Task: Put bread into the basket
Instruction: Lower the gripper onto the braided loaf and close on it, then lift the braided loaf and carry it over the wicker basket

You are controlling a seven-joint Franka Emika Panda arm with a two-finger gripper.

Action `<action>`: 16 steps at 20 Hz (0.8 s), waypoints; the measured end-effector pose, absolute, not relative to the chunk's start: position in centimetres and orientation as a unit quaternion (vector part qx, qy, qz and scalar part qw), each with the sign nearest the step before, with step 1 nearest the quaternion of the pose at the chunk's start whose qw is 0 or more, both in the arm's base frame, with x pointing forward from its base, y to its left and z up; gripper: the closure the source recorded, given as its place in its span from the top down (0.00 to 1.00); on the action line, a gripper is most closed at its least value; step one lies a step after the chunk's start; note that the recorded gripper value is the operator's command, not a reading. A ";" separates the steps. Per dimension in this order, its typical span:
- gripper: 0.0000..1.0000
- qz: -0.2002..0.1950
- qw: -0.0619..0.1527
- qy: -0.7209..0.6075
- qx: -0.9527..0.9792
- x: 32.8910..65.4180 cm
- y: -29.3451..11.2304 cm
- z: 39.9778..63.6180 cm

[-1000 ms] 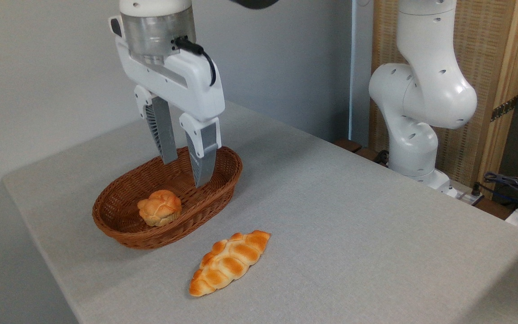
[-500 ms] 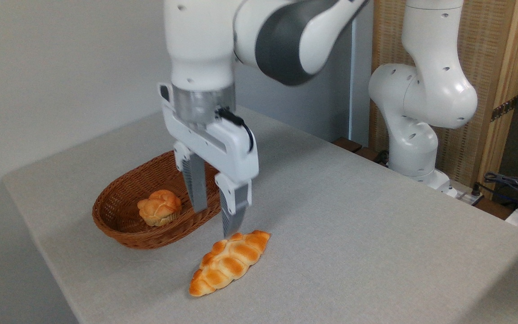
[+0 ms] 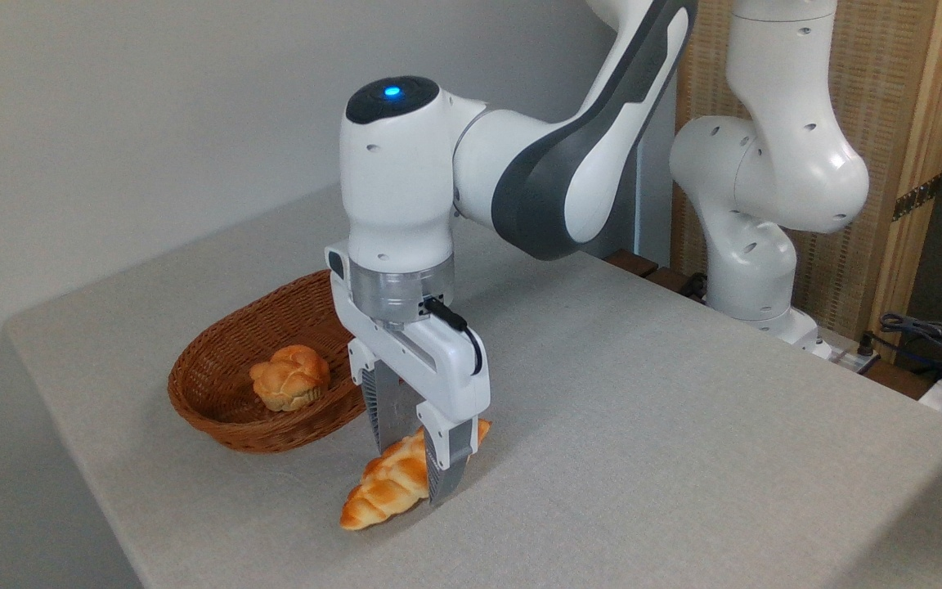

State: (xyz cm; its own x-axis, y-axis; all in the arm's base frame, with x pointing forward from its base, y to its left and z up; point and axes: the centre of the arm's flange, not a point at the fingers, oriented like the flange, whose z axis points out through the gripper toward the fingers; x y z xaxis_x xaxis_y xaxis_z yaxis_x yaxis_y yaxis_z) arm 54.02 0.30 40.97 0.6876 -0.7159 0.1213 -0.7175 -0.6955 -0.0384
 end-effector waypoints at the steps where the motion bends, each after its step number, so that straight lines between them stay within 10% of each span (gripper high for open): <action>1: 0.28 0.062 0.007 -0.391 0.918 54.0 0.2 40.8; 16: 0.29 0.060 0.008 -0.397 0.916 54.1 -0.3 41.1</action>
